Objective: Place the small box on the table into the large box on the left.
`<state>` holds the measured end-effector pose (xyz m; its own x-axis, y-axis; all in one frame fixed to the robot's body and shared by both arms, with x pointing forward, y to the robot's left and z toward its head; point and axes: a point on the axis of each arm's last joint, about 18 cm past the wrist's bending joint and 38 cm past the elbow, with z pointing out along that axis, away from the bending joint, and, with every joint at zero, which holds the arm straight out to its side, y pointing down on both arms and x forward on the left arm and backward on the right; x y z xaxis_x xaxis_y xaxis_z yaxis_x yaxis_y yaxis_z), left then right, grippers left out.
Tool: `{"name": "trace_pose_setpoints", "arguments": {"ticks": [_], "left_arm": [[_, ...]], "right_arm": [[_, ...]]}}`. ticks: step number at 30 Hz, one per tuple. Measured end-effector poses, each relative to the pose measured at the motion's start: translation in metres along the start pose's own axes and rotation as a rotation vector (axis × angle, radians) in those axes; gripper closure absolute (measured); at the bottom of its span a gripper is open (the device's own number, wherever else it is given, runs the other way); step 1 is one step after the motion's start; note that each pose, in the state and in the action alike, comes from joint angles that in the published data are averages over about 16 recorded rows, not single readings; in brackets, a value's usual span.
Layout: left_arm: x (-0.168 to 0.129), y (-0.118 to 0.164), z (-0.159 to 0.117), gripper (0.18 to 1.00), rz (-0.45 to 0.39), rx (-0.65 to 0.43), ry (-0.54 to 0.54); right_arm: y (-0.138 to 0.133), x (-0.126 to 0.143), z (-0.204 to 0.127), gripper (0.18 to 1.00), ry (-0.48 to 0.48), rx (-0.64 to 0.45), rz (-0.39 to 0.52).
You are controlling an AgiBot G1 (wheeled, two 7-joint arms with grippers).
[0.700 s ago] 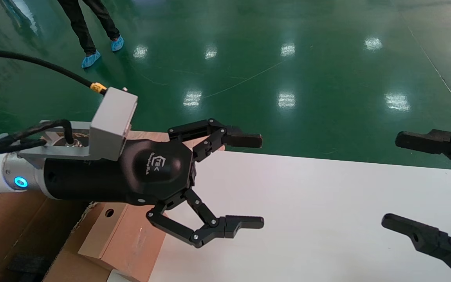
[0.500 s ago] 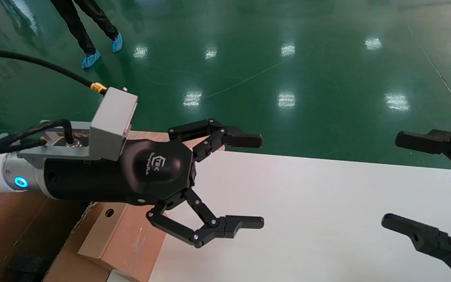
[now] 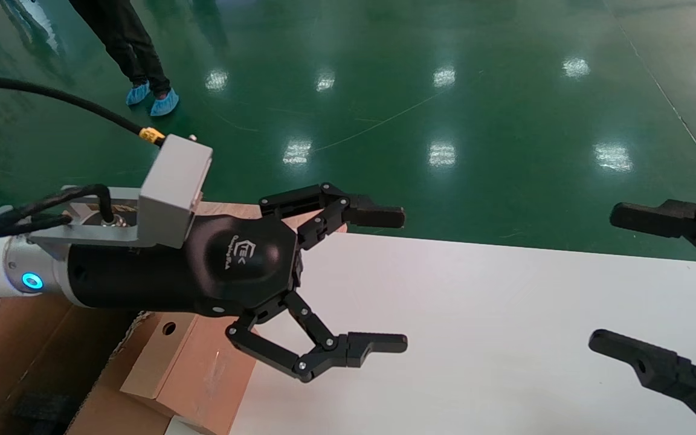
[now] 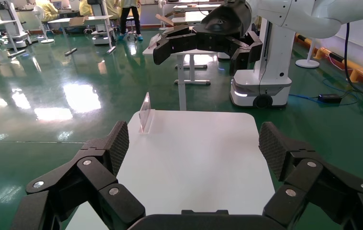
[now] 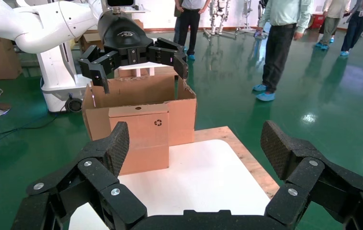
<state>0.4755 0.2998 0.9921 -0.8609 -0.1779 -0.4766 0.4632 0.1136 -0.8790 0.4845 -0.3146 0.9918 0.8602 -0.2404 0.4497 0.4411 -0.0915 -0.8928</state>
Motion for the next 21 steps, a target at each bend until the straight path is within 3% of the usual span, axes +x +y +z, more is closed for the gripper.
{"name": "trace_pose_setpoints", "arguments": {"ticks": [10, 21], "left_arm": [[0.0, 0.0, 0.0, 0.184, 0.0, 0.0, 0.0], [-0.0004, 0.0002, -0.0009, 0.184, -0.001, -0.006, -0.003]], "right_arm": [[0.0, 0.0, 0.0, 0.202, 0.0, 0.0, 0.0], [0.0, 0.0, 0.0, 0.326, 0.0, 0.0, 0.0]]}}
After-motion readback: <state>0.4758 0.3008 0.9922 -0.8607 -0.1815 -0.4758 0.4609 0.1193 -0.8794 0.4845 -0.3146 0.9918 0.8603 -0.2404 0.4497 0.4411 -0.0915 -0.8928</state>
